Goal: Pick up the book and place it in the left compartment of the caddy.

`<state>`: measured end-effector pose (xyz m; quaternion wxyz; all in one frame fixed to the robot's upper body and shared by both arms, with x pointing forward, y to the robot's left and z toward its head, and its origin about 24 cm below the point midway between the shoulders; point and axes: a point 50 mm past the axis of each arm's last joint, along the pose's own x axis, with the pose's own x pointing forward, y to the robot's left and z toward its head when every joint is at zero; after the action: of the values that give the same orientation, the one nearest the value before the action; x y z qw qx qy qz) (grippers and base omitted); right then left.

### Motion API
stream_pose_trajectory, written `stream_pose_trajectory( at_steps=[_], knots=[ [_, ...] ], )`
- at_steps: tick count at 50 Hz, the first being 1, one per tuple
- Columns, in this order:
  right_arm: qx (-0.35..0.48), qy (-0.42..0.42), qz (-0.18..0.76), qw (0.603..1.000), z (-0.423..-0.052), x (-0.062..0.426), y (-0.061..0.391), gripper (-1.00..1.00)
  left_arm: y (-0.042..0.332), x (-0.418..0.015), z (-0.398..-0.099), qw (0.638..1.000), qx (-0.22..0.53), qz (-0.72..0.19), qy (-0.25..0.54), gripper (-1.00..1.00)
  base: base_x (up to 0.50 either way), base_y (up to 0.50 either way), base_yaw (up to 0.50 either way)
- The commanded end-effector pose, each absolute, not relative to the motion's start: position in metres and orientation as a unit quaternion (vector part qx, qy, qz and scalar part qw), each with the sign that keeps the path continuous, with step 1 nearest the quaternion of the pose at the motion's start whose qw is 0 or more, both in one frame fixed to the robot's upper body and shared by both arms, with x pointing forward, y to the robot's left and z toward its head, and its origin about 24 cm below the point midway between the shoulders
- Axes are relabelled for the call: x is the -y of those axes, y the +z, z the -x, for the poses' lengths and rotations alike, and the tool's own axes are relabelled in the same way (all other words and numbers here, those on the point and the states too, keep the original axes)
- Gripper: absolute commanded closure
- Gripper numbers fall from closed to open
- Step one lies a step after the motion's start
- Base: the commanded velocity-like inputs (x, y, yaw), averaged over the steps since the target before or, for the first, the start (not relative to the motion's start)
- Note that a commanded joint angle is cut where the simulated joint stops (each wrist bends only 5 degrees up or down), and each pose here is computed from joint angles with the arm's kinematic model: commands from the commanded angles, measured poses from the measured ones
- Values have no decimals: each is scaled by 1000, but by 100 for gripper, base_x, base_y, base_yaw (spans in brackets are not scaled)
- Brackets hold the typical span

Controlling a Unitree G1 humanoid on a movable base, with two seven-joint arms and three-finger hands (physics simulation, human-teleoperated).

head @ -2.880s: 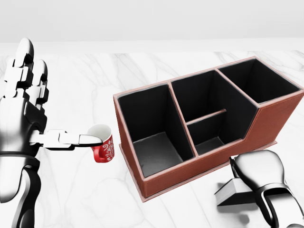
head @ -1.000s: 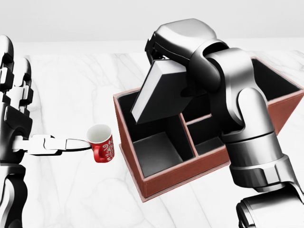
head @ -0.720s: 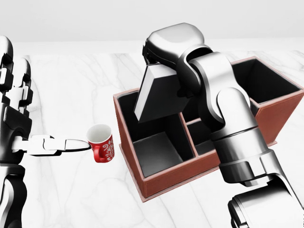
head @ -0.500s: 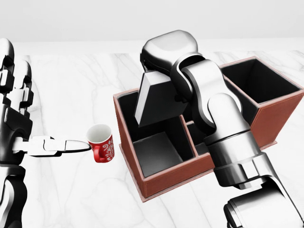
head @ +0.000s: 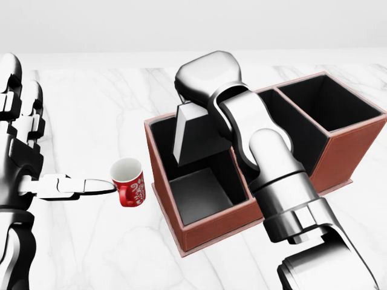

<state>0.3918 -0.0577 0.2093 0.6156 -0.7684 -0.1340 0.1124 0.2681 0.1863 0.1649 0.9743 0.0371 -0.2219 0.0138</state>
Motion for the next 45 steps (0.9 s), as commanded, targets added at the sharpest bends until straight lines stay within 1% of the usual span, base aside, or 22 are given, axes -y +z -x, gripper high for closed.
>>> stream_pose_trajectory(
  at_steps=[1, 17, 23, 30, 45],
  knots=[
    [155, 96, 778, 601, -396, 50, 207, 100, 166, -188, -268, 974, 224, -36, 14, -100, 0, 0, 0],
    [167, 102, 782, 592, -396, 41, 190, 100, 161, -189, -262, 975, 217, -36, 14, -100, 0, 0, 0],
    [167, 99, 793, 577, -398, 43, 182, 100, 159, -188, -263, 976, 212, -37, 13, -100, 0, 0, 0],
    [170, 102, 797, 570, -400, 42, 174, 100, 160, -188, -266, 976, 214, -37, 14, -100, 0, 0, 0],
    [174, 112, 795, 570, -398, 38, 158, 100, 158, -189, -266, 977, 208, -36, 14, -100, 0, 0, 0]
  ],
)
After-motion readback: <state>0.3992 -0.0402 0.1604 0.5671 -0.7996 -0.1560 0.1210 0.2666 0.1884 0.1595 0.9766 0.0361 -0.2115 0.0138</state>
